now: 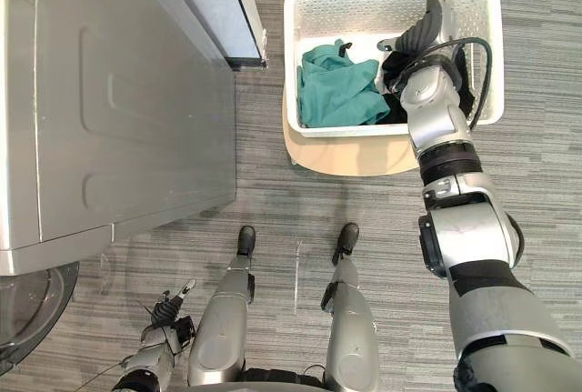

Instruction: Pick up the laundry basket with both hands and put the clothes into the washing machine.

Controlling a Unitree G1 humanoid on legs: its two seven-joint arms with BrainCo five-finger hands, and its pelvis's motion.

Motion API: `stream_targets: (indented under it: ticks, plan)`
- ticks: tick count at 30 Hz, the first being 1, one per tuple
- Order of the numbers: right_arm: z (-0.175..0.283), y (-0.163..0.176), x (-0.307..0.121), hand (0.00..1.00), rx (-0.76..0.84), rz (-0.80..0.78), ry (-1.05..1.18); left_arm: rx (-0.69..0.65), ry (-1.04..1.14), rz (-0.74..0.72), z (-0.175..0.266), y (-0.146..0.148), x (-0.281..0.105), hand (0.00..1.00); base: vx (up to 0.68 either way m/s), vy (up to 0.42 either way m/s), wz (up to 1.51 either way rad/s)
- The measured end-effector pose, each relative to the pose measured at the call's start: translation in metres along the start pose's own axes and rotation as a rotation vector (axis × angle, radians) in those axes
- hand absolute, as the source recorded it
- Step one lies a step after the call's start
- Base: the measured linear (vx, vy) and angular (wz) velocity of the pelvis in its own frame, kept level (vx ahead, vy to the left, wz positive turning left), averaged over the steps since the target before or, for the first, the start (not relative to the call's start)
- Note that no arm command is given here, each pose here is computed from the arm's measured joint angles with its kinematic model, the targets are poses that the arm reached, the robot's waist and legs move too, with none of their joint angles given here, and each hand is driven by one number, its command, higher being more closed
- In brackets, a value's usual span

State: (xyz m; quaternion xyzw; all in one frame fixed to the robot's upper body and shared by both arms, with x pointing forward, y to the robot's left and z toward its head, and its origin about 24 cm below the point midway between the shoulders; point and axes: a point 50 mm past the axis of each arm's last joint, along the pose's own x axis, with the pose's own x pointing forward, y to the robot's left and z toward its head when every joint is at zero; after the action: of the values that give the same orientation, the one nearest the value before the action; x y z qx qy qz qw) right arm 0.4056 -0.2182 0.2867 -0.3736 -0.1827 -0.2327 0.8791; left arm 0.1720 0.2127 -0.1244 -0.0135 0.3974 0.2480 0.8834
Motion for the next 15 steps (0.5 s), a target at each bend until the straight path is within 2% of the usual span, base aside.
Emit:
stream_targets:
  ticks: [10,15]
  plan:
    - [0.014,0.003,0.002,0.0,-0.016,0.012,-0.043,0.007,-0.03,-0.01,0.011,-0.008,0.001,0.0,0.0,0.012,0.05]
    - [0.021,0.019,-0.003,0.0,-0.013,0.054,-0.063,0.009,-0.048,-0.014,0.018,-0.011,0.003,0.0,-0.01,0.006,0.06]
